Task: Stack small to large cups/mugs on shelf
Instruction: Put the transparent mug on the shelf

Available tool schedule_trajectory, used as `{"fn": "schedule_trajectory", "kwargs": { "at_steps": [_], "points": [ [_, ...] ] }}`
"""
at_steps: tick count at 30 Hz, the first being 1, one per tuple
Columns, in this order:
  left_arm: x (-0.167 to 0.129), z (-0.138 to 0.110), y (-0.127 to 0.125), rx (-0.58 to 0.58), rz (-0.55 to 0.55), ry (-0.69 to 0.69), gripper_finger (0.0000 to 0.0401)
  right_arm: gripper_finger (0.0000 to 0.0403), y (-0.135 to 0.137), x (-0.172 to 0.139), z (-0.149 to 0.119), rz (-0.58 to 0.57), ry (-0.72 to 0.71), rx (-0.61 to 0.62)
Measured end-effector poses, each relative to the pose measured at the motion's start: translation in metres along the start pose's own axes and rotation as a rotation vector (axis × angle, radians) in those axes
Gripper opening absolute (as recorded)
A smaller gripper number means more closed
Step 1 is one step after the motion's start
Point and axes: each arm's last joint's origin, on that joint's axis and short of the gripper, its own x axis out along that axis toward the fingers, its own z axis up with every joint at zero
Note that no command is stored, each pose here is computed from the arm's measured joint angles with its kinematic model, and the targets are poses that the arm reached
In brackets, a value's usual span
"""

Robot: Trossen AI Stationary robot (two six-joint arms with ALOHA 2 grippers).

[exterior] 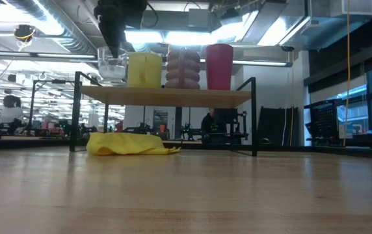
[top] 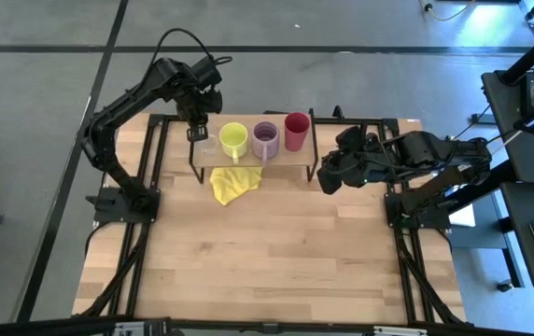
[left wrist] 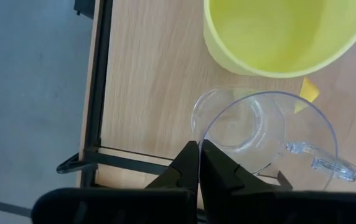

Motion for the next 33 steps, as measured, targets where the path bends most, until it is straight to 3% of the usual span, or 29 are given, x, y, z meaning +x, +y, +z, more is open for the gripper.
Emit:
{"fn": "schedule_trajectory", "kwargs": {
  "at_steps": [19, 25, 33],
  "points": [
    [0.01, 0.006, 0.004, -0.008, 0.016, 0.046, 0.0, 0.0122, 0.0, 0.0, 0.0, 0.002, 0.002, -0.005],
    [0.01, 0.006, 0.004, -0.067, 0.016, 0.044, 0.0, 0.0122, 0.0, 0.0, 0.0, 0.002, 0.002, -0.022],
    [0.011, 0.006, 0.004, -0.079, 0.013, 0.043, 0.0022, 0.0122, 0.0, 0.0, 0.0, 0.003, 0.003, -0.027]
  ]
}}
